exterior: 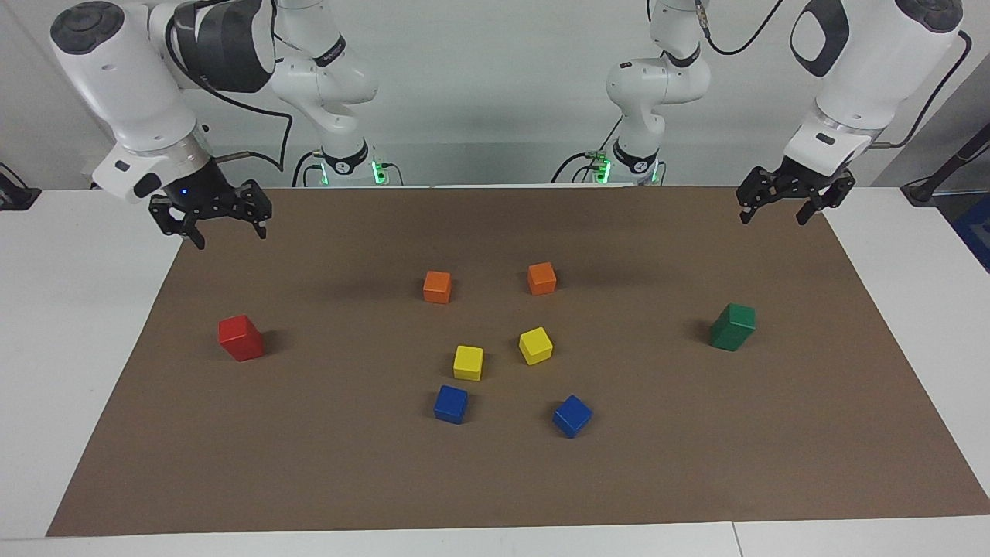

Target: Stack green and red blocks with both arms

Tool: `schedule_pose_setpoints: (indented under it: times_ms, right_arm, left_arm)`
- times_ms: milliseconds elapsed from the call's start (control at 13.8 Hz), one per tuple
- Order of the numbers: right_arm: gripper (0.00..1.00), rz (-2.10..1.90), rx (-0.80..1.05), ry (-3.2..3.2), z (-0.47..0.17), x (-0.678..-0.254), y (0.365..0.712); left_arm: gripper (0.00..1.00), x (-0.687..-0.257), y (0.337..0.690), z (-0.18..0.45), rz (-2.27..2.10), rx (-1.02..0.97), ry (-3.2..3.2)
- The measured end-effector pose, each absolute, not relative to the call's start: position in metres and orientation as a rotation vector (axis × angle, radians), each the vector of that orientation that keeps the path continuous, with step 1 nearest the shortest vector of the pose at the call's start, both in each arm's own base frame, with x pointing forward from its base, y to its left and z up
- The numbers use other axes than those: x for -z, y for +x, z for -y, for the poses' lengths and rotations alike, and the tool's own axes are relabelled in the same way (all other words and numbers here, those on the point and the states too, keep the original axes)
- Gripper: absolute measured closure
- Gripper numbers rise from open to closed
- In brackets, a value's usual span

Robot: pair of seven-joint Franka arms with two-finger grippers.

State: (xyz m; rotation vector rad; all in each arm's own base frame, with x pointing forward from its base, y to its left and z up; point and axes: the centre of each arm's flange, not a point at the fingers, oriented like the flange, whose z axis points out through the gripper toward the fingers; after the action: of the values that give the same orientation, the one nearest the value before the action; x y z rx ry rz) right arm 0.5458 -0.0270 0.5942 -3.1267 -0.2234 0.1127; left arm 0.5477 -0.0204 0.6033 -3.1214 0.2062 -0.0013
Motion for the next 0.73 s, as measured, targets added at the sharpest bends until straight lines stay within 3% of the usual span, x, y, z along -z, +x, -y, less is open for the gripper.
schedule_pose_setpoints:
  times_ms: [725]
  right_arm:
    - [0.00,0.210,-0.143,-3.126,0.013,-0.602,0.544]
  left_arm:
    - [0.00,-0.603,0.548,0.020,-0.206,0.001,-3.121]
